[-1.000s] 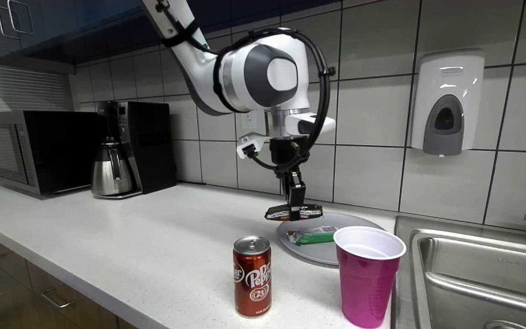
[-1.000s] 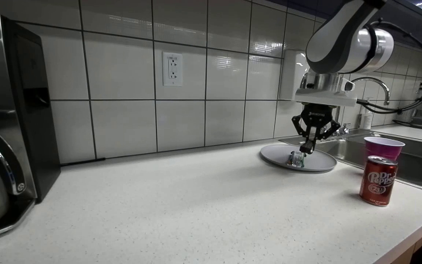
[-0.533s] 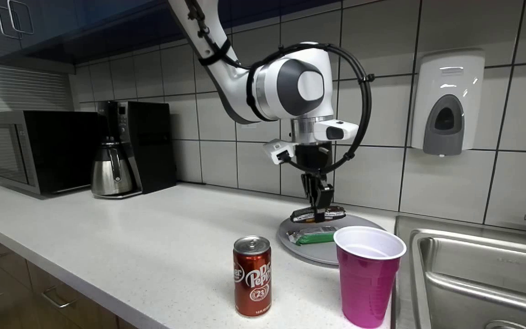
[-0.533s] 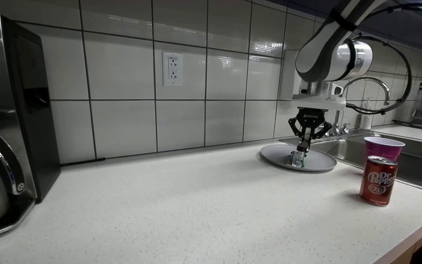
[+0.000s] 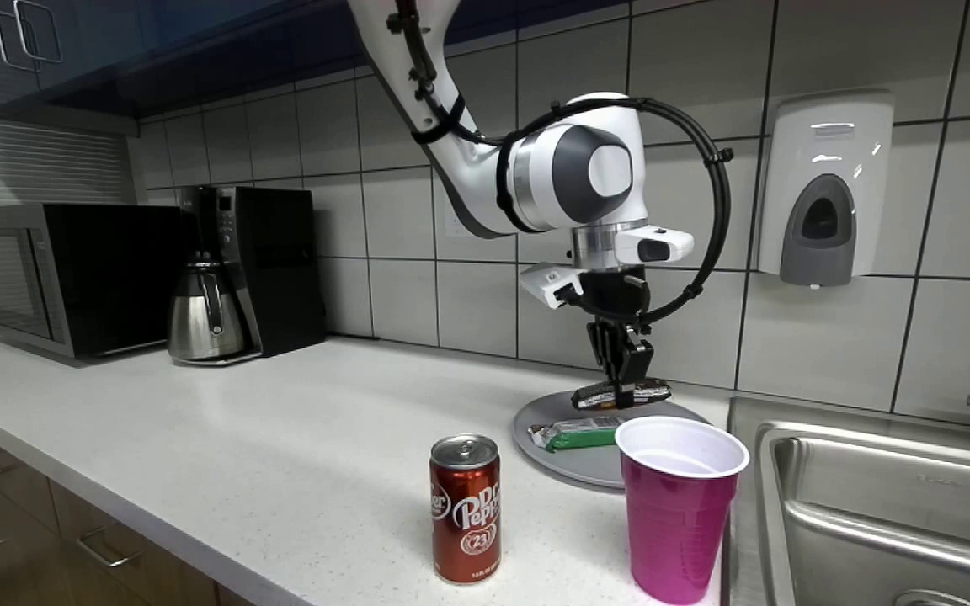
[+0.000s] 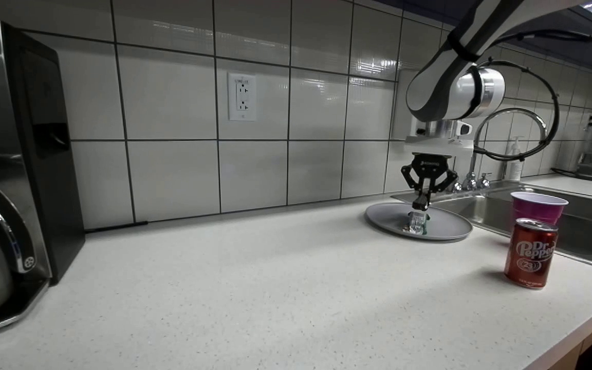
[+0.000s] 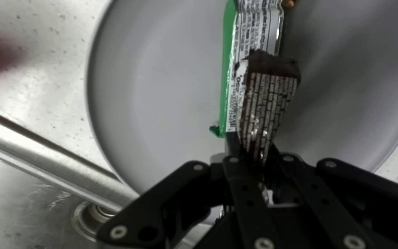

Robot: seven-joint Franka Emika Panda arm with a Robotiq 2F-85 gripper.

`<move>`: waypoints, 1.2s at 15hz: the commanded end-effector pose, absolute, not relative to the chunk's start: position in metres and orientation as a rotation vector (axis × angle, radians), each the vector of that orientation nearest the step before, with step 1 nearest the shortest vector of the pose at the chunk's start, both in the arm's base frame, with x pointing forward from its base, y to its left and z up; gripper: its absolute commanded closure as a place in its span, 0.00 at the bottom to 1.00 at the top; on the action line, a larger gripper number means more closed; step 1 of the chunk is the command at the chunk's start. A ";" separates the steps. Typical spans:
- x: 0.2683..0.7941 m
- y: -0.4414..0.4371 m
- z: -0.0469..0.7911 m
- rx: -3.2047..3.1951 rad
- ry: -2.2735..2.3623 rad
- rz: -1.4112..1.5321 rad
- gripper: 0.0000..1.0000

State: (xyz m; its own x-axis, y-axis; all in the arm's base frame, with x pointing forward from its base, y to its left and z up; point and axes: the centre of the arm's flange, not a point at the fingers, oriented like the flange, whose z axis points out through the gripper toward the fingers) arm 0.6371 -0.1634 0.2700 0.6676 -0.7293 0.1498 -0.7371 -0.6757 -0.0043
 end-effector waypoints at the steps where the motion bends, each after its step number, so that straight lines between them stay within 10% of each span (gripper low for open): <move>1: 0.660 -0.179 0.275 2.832 -1.229 0.203 0.96; 18: 0.711 -0.147 0.253 2.898 -1.090 0.172 0.96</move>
